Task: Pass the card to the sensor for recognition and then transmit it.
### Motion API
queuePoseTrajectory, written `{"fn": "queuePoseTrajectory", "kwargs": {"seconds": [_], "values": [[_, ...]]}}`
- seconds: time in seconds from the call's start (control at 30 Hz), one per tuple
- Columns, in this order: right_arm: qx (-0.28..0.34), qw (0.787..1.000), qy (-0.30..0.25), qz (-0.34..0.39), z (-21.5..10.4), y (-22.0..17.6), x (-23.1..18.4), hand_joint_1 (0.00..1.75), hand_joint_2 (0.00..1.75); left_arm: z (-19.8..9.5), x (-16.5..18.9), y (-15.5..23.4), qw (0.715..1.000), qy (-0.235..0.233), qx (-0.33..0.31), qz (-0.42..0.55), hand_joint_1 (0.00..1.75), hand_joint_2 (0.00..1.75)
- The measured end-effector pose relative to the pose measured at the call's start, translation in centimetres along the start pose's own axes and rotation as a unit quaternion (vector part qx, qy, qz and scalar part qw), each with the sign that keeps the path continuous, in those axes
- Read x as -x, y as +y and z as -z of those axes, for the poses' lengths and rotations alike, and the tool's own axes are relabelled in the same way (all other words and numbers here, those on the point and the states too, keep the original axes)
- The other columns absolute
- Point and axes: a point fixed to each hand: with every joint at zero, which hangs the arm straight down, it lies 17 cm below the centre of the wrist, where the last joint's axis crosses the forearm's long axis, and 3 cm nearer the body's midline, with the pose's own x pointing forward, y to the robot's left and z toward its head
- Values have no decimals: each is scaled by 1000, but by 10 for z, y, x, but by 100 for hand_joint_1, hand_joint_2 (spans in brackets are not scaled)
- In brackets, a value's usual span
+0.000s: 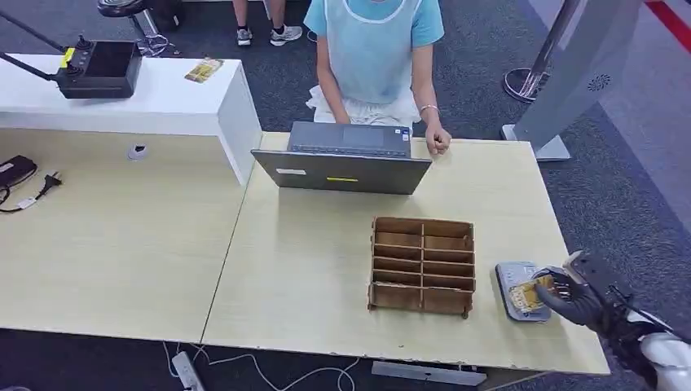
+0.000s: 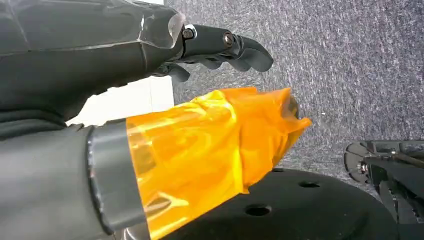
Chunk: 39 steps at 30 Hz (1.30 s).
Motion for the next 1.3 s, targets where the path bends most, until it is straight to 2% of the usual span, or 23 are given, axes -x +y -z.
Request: {"fn": "queuePoseTrajectory", "kwargs": {"seconds": [0.4,0.73,1.3], "values": [[7,1000,14,9,11,5,9,175,175,0,0,0,1000,0,1,1,0,0],[47,999,15,-4,27,-5,4,175,175,0,0,-1,1000,2,1,-1,0,0],[96,991,46,-79,43,-18,8,175,175,0,2,0,1000,8,0,-2,0,0]]}}
